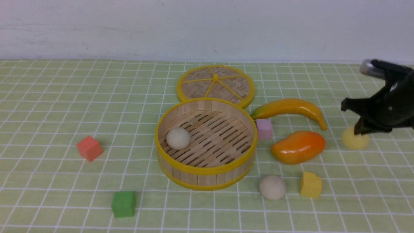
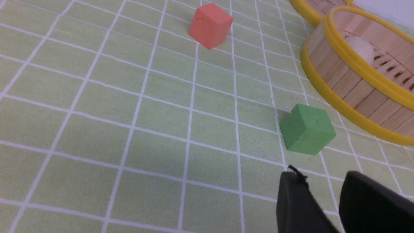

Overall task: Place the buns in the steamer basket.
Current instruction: Use the right arm to put the steamed stuffed bun into the steamer

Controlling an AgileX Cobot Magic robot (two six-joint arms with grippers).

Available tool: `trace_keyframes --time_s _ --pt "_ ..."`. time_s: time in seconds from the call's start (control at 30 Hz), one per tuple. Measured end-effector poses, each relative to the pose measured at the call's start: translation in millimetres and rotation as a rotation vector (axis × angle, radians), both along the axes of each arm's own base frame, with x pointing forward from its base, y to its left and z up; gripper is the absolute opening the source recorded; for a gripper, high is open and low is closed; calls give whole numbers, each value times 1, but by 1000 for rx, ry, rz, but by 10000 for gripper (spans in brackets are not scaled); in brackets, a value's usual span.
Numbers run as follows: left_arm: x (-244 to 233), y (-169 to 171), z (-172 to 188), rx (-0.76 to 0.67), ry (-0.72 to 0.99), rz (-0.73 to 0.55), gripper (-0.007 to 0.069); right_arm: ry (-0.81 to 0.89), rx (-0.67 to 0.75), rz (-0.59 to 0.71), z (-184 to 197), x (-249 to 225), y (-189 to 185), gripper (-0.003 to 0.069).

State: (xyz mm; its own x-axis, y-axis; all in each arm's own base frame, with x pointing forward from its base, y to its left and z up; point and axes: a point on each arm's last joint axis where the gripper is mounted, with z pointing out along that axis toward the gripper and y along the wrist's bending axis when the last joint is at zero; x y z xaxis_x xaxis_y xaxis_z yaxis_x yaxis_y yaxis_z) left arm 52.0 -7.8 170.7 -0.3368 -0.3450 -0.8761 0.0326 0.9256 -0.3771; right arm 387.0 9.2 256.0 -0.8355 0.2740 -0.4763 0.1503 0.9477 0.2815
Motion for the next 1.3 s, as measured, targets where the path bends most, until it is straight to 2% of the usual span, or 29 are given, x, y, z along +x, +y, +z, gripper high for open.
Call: trace_keyframes --time_s 0.1,0.27,0.37,0.43,0.57,0.73,0.9,1.0,1.1,1.3 --pt "0 0 0 0 0 0 209 -58 65 74 20 2 18 0" --pt "0 0 0 0 0 0 216 -171 245 280 40 6 87 0" --pt "0 0 0 0 0 0 218 -205 301 346 35 11 116 0" --pt "0 0 0 0 0 0 217 -236 326 433 19 22 146 0" --pt "0 0 0 0 0 0 217 -253 326 499 -11 42 172 0" --pt "0 0 0 0 0 0 217 -232 292 484 -50 61 178 6" --pt "0 0 0 0 0 0 221 -224 274 466 -62 65 176 39" --pt "0 0 0 0 0 0 225 -231 264 472 -61 66 176 97" --pt "0 0 0 0 0 0 228 -227 246 497 -60 65 176 190" --pt "0 0 0 0 0 0 236 -220 146 649 -31 53 155 339"
